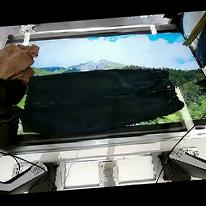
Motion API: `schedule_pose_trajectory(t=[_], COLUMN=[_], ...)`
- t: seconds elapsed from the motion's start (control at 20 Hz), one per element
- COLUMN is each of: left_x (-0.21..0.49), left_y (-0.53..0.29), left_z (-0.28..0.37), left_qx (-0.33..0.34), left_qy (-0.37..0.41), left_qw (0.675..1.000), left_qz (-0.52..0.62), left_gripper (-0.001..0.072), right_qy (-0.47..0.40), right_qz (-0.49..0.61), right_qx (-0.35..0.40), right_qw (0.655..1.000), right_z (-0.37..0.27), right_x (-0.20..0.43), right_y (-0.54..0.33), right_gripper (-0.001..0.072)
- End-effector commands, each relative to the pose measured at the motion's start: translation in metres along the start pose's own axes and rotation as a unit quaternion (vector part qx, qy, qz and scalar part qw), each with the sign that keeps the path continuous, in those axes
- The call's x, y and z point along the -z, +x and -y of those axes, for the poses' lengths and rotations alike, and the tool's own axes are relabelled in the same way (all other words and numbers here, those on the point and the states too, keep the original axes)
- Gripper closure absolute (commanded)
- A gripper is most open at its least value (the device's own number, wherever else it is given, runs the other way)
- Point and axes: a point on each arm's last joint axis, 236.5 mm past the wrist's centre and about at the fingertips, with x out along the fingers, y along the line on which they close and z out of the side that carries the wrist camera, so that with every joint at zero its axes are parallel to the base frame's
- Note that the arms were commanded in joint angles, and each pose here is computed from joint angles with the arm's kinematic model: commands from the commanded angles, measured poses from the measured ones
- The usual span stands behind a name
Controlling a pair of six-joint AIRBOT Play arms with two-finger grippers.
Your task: Fold the clothes and pants, and hang the long-sleeved shirts on hangers.
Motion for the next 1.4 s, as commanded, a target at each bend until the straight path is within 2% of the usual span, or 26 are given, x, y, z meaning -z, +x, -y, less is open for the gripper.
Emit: schedule_pose_trajectory(t=[0.0, 0.1, 0.35, 0.8, 0.9, 1.05, 1.35], left_x=[-0.003, 0.014, 0.035, 0.041, 0.040, 0.037, 0.045], left_y=[-0.004, -0.013, -0.020, -0.026, -0.031, -0.043, -0.074], left_z=[-0.001, -0.005, 0.001, 0.005, 0.001, 0.003, -0.011], left_qx=[-0.018, -0.019, -0.013, -0.014, -0.031, -0.042, -0.112], left_qy=[-0.047, -0.070, -0.077, -0.094, -0.120, -0.107, -0.084], left_qw=[0.999, 0.997, 0.996, 0.994, 0.992, 0.993, 0.990], left_qz=[0.001, -0.024, -0.039, -0.046, -0.037, -0.017, 0.008], left_gripper=[-0.0007, -0.0006, -0.0006, -0.0005, -0.0005, -0.0005, -0.0004], right_qy=[-0.034, -0.049, -0.063, -0.064, -0.064, -0.064, -0.064], right_qz=[-0.007, -0.021, -0.012, -0.011, -0.011, -0.011, -0.011], right_qx=[0.011, 0.028, -0.069, -0.064, -0.064, -0.064, -0.064], right_qw=[0.999, 0.998, 0.996, 0.996, 0.996, 0.996, 0.996], right_z=[0.000, 0.002, -0.052, -0.050, -0.050, -0.050, -0.050], right_x=[0.006, 0.015, 0.010, 0.009, 0.009, 0.009, 0.009], right_y=[-0.006, -0.011, -0.007, -0.006, -0.006, -0.006, -0.006], right_gripper=[0.0156, 0.0156, 0.0156, 0.0155, 0.0156, 0.0156, 0.0155])
